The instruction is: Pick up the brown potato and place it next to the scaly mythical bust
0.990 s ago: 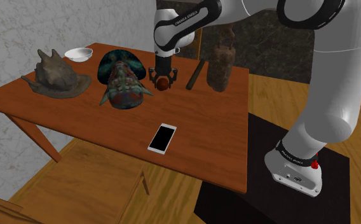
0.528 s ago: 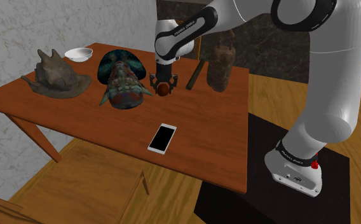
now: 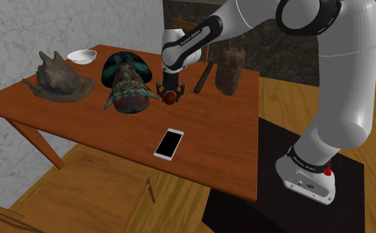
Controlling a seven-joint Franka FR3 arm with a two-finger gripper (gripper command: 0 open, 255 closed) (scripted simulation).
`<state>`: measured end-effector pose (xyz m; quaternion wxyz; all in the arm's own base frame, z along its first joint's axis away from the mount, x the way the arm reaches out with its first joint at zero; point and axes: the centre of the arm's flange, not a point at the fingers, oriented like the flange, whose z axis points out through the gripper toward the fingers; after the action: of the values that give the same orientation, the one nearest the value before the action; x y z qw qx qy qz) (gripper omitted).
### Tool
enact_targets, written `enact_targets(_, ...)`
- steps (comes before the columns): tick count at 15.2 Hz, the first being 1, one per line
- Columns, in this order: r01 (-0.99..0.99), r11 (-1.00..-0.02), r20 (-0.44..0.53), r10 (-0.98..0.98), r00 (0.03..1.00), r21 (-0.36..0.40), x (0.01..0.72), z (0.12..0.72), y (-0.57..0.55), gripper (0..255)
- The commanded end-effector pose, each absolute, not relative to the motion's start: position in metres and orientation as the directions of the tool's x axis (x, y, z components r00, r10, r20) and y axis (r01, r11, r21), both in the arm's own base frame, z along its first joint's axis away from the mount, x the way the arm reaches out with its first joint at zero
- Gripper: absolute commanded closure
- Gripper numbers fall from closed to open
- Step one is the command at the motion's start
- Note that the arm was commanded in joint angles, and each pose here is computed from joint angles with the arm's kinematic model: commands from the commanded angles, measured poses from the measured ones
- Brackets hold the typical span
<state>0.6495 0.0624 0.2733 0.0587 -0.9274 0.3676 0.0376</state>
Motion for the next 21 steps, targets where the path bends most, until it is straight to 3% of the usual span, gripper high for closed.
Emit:
enact_targets(1, -0.686, -0.723, -0.113, -0.677, 0.727, -0.081, 0.650, 0.273, 0.063, 255)
enact_targets(4, -0.686, -0.723, -0.113, -0.677, 0.727, -0.081, 0.650, 0.273, 0.063, 255)
enact_targets(5, -0.686, -0.723, -0.113, -0.677, 0.727, -0.081, 0.650, 0.273, 0.063, 0)
enact_targets(10, -0.686, -0.723, -0.113, -0.677, 0.727, -0.081, 0.650, 0.273, 0.063, 0)
enact_targets(14, -0.686, -0.723, -0.113, -0.677, 0.727, -0.081, 0.651, 0.322, 0.056, 0)
enact_targets(21, -0.686, -0.723, -0.113, -0.677, 0.727, -0.081, 0.651, 0.322, 0.056, 0)
